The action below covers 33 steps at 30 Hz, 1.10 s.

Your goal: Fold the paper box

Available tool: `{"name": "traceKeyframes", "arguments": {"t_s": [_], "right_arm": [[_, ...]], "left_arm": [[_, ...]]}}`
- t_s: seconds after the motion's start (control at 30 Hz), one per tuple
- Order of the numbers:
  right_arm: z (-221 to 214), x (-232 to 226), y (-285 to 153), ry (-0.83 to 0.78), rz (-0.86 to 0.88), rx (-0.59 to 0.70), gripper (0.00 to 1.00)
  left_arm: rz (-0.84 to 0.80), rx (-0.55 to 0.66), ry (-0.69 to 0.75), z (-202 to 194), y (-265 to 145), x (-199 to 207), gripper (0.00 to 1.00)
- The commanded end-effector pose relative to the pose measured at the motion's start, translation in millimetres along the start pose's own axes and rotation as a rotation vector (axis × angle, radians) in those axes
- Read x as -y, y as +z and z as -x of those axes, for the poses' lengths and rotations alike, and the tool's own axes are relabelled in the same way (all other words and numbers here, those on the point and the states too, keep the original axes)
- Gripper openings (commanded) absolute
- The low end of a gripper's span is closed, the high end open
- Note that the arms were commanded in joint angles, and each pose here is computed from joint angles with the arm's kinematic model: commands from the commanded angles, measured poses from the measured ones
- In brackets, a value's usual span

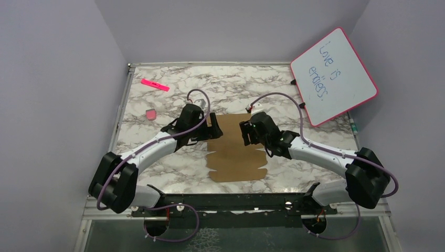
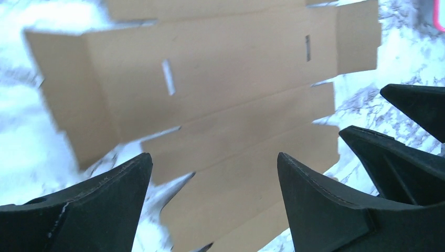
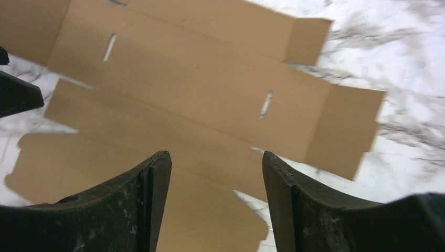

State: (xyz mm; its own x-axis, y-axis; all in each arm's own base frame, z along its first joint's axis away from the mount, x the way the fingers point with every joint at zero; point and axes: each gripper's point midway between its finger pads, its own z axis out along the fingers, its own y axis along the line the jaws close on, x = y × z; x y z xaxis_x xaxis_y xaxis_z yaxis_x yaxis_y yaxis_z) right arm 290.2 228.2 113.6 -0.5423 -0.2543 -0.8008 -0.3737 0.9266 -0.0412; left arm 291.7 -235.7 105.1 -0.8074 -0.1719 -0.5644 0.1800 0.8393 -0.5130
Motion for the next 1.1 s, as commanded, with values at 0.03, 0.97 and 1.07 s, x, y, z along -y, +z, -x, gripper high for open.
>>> {"name": "traceKeyframes", "arguments": {"t_s": [0.03, 0.97, 1.07], "right_arm": [[2.8, -52.6, 5.7, 0.095, 0.267, 0.075, 0.71], [-78.6, -90.2, 36.7, 0.237, 0.454, -0.040, 0.73], [-82.3, -90.4, 37.2, 0.239, 0.454, -0.046, 0.73]], "left_arm": [[0.058, 0.005, -0.142, -24.9, -20.9, -29.9, 0.91], [-0.065, -0.106, -0.336, -63.8, 7.9, -29.5, 0.91], [-0.073, -0.099, -0.340, -61.7, 6.2, -27.2, 0.91]]}}
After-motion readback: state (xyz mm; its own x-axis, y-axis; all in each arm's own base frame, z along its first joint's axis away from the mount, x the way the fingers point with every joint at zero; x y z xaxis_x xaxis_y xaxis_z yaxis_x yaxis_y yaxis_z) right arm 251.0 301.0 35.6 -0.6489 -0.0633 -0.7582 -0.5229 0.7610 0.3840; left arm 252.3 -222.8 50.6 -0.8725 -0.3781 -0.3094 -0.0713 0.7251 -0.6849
